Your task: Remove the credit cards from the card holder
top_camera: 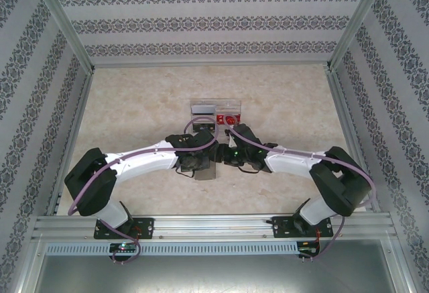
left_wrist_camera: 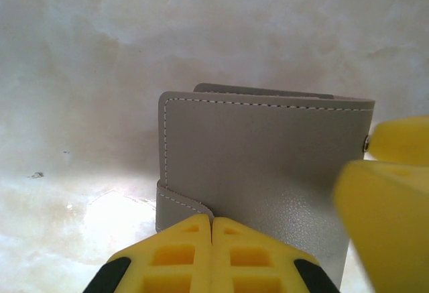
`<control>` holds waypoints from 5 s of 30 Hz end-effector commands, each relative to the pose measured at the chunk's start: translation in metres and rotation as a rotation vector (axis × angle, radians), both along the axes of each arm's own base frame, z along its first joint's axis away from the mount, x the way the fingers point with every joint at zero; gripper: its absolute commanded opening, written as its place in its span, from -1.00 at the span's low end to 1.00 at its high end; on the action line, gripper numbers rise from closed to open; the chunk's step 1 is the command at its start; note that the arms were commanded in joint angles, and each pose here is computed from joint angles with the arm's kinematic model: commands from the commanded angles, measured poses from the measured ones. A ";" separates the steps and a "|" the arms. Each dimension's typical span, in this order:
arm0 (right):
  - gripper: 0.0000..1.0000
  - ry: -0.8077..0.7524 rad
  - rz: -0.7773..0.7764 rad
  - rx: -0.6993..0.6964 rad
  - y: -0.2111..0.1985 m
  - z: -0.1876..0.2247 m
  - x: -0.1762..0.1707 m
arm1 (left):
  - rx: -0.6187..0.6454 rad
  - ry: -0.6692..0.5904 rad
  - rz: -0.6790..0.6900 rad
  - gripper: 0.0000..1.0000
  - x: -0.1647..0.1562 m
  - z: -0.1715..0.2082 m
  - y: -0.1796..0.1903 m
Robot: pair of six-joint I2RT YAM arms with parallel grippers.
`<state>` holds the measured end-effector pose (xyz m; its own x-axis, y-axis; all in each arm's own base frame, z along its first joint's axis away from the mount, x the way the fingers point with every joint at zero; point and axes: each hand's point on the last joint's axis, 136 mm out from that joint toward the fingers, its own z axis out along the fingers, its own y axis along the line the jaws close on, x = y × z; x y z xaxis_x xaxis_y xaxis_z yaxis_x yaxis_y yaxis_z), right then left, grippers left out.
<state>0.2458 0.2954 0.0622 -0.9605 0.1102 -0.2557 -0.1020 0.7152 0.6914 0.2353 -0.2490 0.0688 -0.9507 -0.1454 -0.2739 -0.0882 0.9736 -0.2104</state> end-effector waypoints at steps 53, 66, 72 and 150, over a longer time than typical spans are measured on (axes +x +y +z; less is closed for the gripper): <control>0.11 0.017 0.014 0.008 -0.011 -0.010 0.000 | -0.036 -0.094 0.038 -1.00 -0.005 0.052 0.025; -0.35 0.069 0.062 0.020 0.004 -0.029 -0.001 | -0.035 -0.075 0.035 -1.00 -0.008 0.043 0.025; -0.45 0.086 0.082 0.037 0.013 -0.032 -0.001 | -0.040 -0.072 0.032 -1.00 -0.007 0.043 0.024; -1.00 0.050 -0.113 -0.146 -0.054 -0.021 -0.001 | -0.238 -0.109 0.015 0.02 0.015 0.060 0.029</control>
<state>0.2411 0.2437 0.0463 -0.9599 0.1645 -0.2269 -0.0005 0.8086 0.5884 0.2536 -0.1983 0.1318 -0.8988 -0.2568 -0.3553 -0.1182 0.9224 -0.3677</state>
